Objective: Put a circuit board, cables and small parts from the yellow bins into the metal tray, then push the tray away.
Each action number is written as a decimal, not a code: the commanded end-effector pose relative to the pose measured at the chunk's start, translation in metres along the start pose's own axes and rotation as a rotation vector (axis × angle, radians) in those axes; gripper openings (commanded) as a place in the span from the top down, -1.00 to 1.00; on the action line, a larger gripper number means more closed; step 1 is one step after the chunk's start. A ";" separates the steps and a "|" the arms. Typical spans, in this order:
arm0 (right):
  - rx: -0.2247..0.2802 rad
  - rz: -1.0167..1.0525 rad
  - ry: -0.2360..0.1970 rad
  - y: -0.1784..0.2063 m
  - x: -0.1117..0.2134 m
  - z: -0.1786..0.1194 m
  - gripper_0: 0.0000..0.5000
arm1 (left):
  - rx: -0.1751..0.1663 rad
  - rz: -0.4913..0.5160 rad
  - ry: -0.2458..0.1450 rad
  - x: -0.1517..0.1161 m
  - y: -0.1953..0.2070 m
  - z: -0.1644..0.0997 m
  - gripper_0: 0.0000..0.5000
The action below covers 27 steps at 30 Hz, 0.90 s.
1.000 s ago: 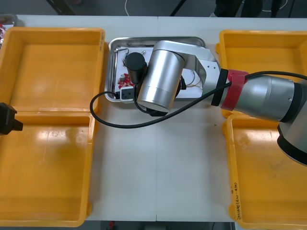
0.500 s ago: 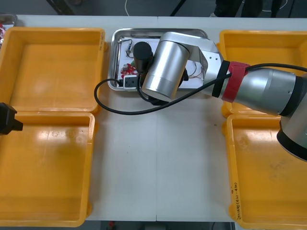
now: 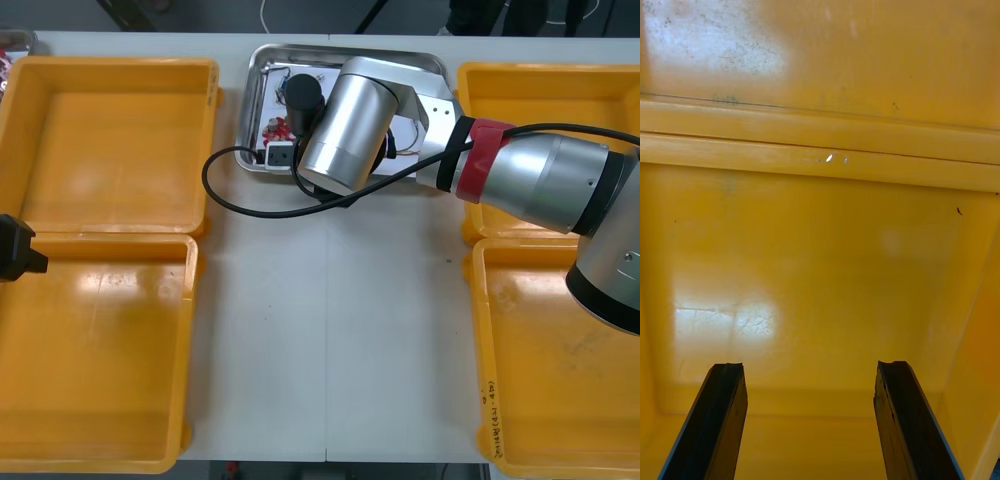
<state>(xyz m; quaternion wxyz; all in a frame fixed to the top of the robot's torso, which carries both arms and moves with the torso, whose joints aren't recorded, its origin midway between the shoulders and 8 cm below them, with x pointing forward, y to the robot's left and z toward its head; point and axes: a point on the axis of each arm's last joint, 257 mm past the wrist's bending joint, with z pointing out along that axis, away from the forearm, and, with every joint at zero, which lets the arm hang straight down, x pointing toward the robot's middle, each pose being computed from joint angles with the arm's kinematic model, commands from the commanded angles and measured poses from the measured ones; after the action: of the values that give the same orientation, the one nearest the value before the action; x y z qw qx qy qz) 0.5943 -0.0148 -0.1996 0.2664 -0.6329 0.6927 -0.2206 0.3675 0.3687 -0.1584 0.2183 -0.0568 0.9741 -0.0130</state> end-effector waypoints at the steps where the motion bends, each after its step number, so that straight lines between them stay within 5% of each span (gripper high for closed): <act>1: 0.059 -0.048 -0.060 -0.030 -0.037 -0.025 1.00 | -0.043 0.115 -0.026 -0.004 0.014 -0.015 -1.00; 27: 0.100 -0.114 -0.105 -0.047 -0.055 -0.020 1.00 | -0.043 0.115 -0.026 -0.004 0.014 -0.015 -1.00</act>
<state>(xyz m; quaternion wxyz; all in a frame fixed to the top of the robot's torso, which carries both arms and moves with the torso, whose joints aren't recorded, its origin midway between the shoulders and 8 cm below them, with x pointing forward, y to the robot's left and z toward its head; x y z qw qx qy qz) 0.6135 0.0012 -0.1919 0.2886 -0.6533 0.6622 -0.2268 0.3675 0.3687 -0.1583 0.2184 -0.0567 0.9741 -0.0129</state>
